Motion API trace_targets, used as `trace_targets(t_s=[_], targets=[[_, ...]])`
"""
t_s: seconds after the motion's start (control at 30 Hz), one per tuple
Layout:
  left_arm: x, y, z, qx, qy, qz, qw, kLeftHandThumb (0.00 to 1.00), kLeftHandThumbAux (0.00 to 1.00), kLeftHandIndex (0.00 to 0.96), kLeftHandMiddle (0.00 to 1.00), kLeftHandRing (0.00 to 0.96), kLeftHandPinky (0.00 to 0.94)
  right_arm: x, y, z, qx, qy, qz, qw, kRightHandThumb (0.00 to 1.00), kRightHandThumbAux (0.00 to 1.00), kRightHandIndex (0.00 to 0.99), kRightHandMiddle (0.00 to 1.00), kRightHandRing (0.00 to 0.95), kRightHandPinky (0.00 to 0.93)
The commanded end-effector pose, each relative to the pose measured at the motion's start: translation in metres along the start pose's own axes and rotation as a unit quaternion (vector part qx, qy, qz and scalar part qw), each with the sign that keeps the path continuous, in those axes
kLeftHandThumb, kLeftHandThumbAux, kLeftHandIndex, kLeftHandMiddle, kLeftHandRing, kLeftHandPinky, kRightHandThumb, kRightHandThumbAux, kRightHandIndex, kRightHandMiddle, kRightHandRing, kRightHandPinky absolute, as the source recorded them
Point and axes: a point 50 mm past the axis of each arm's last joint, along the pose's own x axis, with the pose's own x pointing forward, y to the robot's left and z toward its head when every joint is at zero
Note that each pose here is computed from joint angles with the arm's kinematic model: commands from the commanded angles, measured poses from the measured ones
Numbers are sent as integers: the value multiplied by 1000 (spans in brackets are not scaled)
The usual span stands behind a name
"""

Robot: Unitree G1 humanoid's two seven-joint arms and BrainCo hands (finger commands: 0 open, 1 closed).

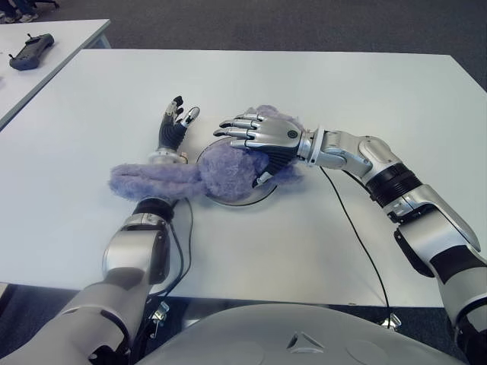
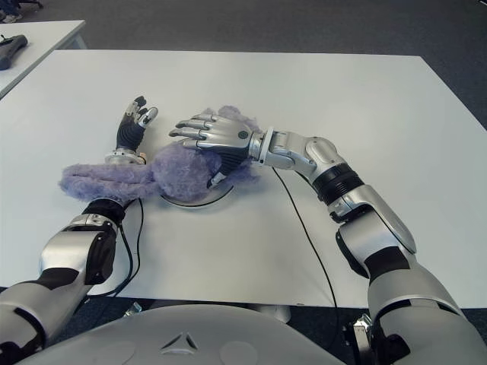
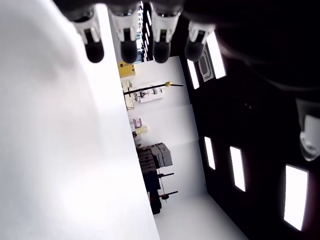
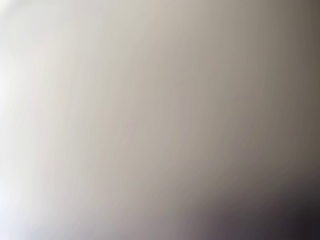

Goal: Put the doll into the plate.

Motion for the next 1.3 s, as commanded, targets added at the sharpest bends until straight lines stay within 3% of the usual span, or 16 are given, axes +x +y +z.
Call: trace_targets(t_s=[0.03, 0.33, 0.6, 1.3], targets=[[-105, -56, -111, -47, 242, -56, 967, 0, 420, 0, 0, 0, 0, -7, 27, 4, 25, 18, 33, 999, 60, 431, 0, 0, 0, 0], [-107, -55, -113, -58, 246, -38, 967, 0, 421, 0, 0, 0, 0, -5, 3, -2, 26, 25, -31, 999, 75, 357, 0, 0, 0, 0], [-102, -61, -106, -49, 222, -46, 973, 0, 391, 0, 0, 0, 0, -4, -7, -3, 30, 26, -63, 997, 79, 302, 0, 0, 0, 0], [-103, -61, -108, -77, 237, -52, 967, 0, 404, 0, 0, 0, 0, -5, -30, -6, 57, 29, -145, 987, 70, 281, 0, 0, 0, 0]])
